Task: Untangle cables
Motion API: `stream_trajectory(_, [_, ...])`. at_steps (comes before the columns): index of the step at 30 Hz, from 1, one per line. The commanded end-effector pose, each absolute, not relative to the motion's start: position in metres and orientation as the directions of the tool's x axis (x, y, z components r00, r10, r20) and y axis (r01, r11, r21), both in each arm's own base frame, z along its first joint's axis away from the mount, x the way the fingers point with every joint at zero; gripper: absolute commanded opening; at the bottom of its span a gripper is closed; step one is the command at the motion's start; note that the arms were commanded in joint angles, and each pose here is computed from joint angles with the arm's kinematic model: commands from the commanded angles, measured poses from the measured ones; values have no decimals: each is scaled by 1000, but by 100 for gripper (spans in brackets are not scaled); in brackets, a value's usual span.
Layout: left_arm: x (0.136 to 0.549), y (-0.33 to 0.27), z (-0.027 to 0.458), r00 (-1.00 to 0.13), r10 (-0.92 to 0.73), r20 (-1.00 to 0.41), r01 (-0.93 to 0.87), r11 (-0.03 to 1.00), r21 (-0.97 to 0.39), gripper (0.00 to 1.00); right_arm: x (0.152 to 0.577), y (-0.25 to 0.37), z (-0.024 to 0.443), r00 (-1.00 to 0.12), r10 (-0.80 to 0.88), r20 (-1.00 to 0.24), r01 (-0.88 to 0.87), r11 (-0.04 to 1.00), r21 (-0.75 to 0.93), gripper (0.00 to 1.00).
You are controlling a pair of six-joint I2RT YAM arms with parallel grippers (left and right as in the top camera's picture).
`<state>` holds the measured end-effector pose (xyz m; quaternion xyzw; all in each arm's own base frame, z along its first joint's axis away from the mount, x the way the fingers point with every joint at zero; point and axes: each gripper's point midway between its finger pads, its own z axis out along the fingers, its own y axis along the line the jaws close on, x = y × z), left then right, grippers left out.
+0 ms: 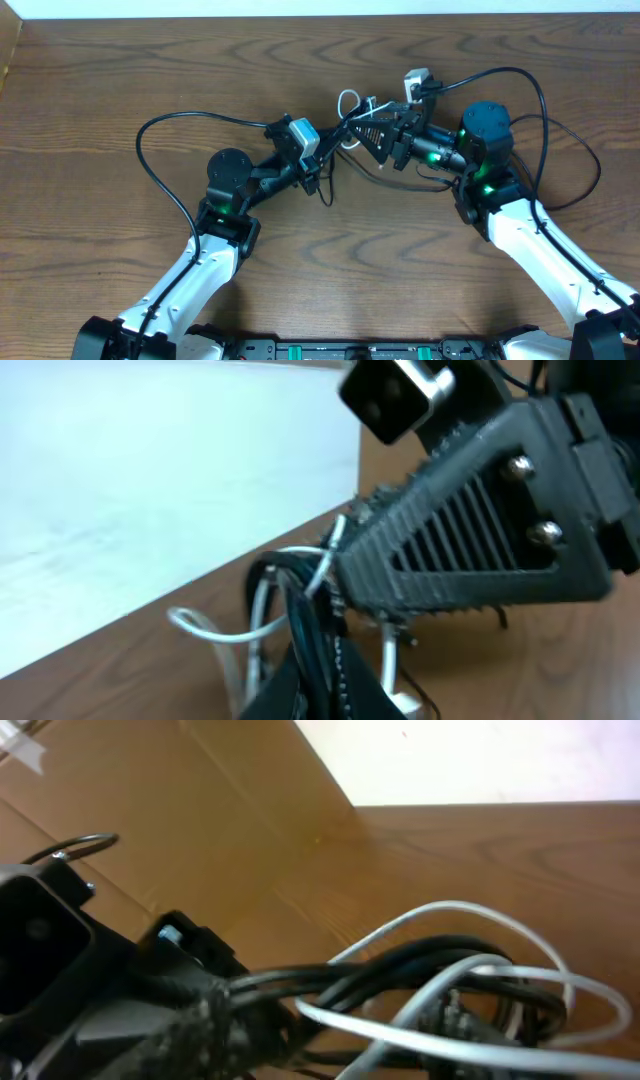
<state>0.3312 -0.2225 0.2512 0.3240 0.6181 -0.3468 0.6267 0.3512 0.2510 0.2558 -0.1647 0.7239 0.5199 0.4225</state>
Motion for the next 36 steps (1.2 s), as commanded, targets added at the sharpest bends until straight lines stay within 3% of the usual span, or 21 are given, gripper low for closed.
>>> stream_trajectory(1, [344, -213, 260, 30, -38, -999, 795, 607, 0, 7, 356, 246, 258, -582, 209, -786, -673, 419, 610, 65])
stream_trajectory(4, [348, -205, 260, 30, -38, -999, 781, 625, 0, 8, 359, 241, 257, -584, 215, -783, -663, 430, 613, 76])
stream_trajectory(10, [359, -186, 260, 22, -45, -999, 747, 665, -13, 8, 378, 211, 242, -596, 245, -764, -587, 517, 623, 85])
stream_trajectory(17, [362, -180, 256, -42, -86, -995, 737, 670, -89, 7, 385, 190, 233, -625, 267, -733, -530, 544, 650, 84])
stream_trajectory(28, [356, -191, 255, -56, -88, -995, 757, 646, -100, 8, 356, 228, 235, -665, 177, -726, -608, 436, 663, 84])
stream_trajectory(36, [355, -193, 255, -56, -87, -995, 760, 643, -99, 8, 345, 245, 235, -636, 123, -762, -663, 419, 621, 80])
